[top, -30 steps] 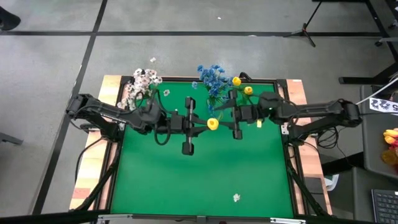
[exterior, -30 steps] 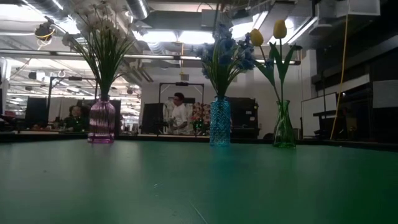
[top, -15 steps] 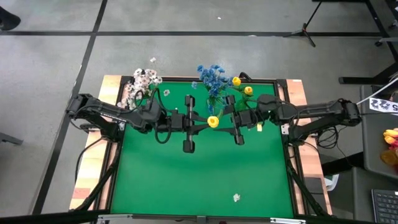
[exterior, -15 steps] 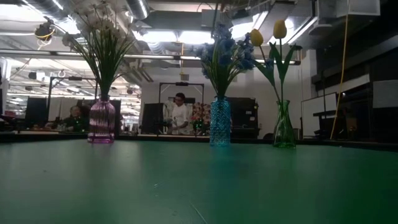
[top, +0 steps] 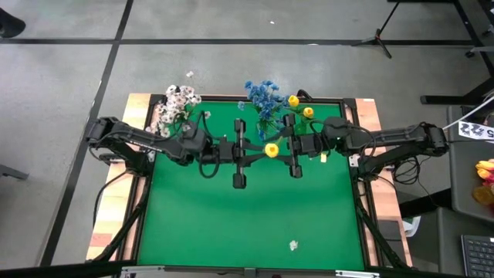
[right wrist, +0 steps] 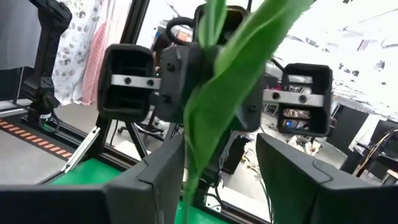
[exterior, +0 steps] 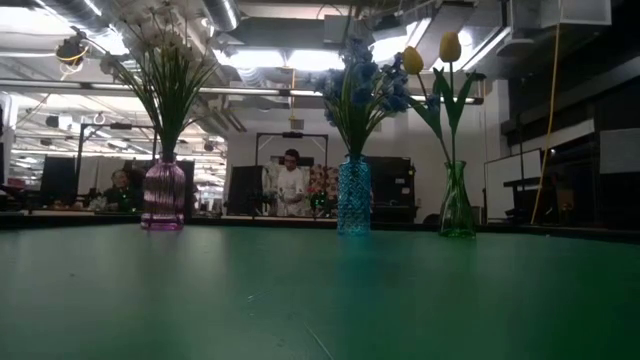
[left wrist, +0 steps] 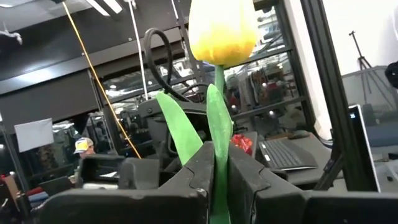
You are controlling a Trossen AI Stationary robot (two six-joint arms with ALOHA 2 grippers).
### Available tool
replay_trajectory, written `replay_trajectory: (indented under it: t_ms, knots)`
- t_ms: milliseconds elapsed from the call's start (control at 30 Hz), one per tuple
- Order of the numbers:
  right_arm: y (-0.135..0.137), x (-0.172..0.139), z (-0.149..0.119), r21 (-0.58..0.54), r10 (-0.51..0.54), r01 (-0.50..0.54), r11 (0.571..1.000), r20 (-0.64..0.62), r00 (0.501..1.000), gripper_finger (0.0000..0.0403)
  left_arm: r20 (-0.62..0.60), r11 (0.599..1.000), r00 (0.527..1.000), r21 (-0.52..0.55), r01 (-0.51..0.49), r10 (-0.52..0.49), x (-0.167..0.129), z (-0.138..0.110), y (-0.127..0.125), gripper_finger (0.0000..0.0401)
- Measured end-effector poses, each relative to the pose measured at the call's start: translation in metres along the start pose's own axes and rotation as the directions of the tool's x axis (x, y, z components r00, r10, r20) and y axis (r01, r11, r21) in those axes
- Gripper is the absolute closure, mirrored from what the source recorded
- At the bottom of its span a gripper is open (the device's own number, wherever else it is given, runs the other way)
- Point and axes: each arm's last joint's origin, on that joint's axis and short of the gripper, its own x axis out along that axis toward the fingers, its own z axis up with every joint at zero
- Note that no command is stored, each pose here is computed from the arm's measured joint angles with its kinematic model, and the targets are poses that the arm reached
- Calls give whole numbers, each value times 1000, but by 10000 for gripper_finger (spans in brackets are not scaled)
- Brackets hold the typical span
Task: Sort flowers into vase by color
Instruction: Put the yellow flower into the green vase
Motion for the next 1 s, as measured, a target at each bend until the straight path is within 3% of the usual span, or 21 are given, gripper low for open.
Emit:
replay_trajectory:
  t_ms: [333, 767, 867, 1000]
  knots:
    - [0, 0, 0, 0, 0, 0, 1000, -2, 1000, 207, 35, 1000, 999, 5, -18, 17, 0, 2, 3, 383]
    - [1, 8, -10, 2, -43, 43, 999, -32, 999, 271, 50, 999, 998, 8, -34, 34, 1, 3, 7, 383]
    - [1, 8, -12, -3, -46, 46, 999, -43, 998, 301, 50, 999, 998, 7, -35, 34, 1, 3, 7, 383]
    - [0, 9, -12, -9, -65, 64, 998, -51, 997, 382, 39, 999, 999, 9, -31, 31, 1, 2, 7, 383]
